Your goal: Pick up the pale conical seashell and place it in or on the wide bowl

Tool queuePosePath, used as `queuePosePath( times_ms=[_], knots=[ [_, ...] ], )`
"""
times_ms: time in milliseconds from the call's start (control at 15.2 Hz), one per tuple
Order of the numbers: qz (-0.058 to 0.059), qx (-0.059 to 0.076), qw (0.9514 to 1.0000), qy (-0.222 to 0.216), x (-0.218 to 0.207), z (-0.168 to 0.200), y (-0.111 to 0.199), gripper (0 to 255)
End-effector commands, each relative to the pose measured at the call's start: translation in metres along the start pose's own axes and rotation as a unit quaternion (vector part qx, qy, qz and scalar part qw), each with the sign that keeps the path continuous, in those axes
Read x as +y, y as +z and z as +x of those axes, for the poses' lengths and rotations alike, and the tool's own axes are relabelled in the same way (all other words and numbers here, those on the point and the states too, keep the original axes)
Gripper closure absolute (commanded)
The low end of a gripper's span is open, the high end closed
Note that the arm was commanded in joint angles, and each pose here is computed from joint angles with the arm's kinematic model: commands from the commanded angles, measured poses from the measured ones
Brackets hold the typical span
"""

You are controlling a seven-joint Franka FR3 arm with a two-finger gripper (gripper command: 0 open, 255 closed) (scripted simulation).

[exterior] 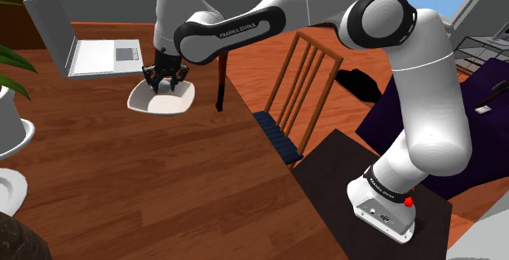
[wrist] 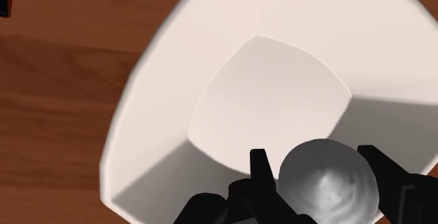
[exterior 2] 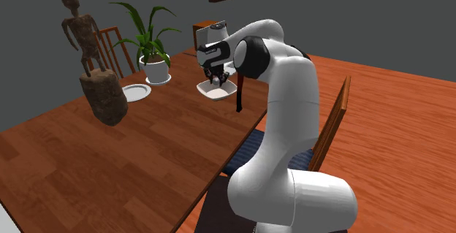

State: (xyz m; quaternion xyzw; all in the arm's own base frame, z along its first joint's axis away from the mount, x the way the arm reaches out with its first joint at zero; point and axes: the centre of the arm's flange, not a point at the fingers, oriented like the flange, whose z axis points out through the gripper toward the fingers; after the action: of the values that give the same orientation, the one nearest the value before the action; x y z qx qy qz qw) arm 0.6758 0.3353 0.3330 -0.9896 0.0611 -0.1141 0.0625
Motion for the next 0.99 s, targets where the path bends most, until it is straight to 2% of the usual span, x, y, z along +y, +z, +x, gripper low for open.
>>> queuePosePath(
  times_ms=[0,528,594,924],
  knots=[
    [0.0,0.0,1.0,0.0,0.002,-0.0022,0.0093,255],
    [0.0,0.0,1.0,0.0,0.0026,-0.0032,0.0138,255],
    [0.0,0.0,1.0,0.0,0.0026,-0.0032,0.0138,0],
    [0.0,0.0,1.0,0.0,0.0026,-0.0031,0.0138,0]
  ],
)
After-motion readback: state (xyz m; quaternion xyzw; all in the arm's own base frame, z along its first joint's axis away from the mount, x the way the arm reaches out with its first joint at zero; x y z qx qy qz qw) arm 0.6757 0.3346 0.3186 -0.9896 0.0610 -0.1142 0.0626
